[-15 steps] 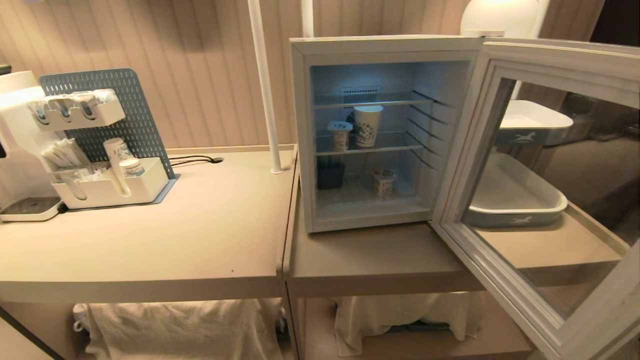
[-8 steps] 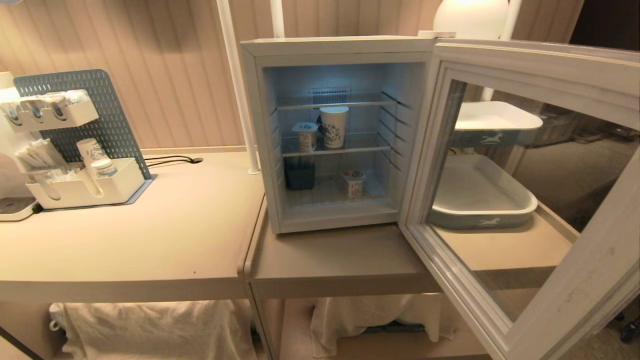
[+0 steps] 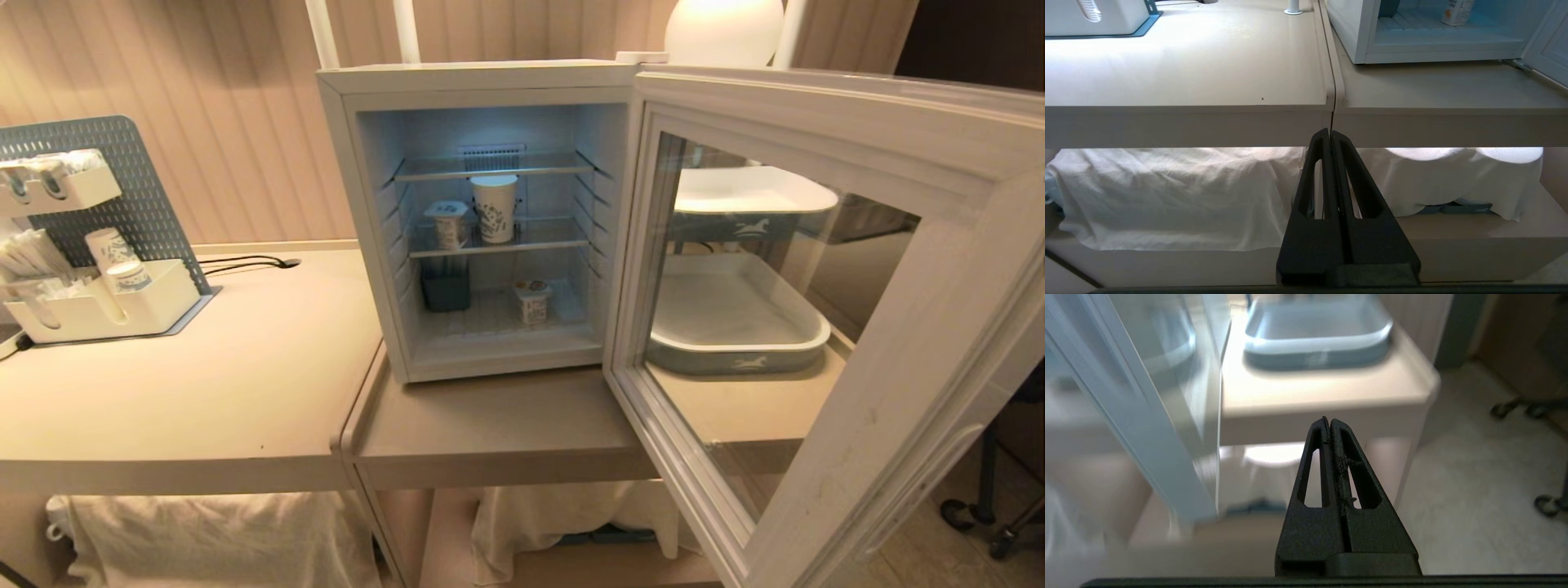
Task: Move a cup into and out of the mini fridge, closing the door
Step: Close the freezer door
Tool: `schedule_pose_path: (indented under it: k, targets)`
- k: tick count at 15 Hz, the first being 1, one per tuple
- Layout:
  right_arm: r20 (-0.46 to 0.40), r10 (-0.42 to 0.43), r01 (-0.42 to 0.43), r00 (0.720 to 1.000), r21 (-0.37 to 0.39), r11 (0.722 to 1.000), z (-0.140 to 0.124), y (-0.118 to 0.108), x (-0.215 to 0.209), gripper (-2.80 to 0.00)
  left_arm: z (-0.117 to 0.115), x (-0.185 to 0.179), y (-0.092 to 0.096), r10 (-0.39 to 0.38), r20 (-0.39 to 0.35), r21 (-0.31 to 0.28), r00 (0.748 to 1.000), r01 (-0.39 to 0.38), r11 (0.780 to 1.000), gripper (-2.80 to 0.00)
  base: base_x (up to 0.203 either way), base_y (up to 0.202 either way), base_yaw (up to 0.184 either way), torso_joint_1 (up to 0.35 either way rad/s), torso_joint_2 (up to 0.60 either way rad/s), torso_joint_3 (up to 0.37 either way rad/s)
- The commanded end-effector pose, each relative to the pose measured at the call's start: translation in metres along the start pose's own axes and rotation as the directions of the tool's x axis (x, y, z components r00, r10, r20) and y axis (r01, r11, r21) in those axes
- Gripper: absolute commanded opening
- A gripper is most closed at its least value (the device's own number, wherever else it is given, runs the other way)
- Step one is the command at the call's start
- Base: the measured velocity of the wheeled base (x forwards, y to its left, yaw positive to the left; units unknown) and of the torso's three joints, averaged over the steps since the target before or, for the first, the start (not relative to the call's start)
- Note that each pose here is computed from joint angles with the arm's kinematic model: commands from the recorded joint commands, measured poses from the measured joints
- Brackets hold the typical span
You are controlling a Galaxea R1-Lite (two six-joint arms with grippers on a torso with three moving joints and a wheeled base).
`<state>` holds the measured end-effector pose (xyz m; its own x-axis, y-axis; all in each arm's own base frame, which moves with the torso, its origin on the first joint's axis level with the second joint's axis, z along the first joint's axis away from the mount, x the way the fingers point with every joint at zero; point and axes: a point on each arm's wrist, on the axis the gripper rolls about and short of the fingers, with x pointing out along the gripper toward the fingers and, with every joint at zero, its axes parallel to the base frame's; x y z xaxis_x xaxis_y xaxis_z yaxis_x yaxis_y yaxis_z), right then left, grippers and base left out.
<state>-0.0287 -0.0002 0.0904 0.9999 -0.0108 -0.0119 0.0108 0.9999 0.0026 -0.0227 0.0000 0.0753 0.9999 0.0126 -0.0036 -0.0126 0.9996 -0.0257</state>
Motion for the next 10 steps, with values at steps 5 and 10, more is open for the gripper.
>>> schedule_pose_path:
  k: [5, 10]
  targets:
    - [-0.242, -0.146, 0.180, 0.959, 0.126, 0.976, 0.124, -0.002, 0.078, -2.80, 0.000, 0.000, 0.000, 0.001, -0.001, 0.000, 1.000, -0.001, 1.000, -2.80, 0.000, 0.000, 0.000, 0.000, 0.00, 0.000]
    - [-0.395, 0.420, -0.274, 0.817, 0.374, 0.886, 0.113, -0.014, 0.215, -2.80, 0.000, 0.000, 0.000, 0.001, -0.001, 0.000, 1.000, -0.001, 1.000, -2.80, 0.000, 0.000, 0.000, 0.000, 0.00, 0.000]
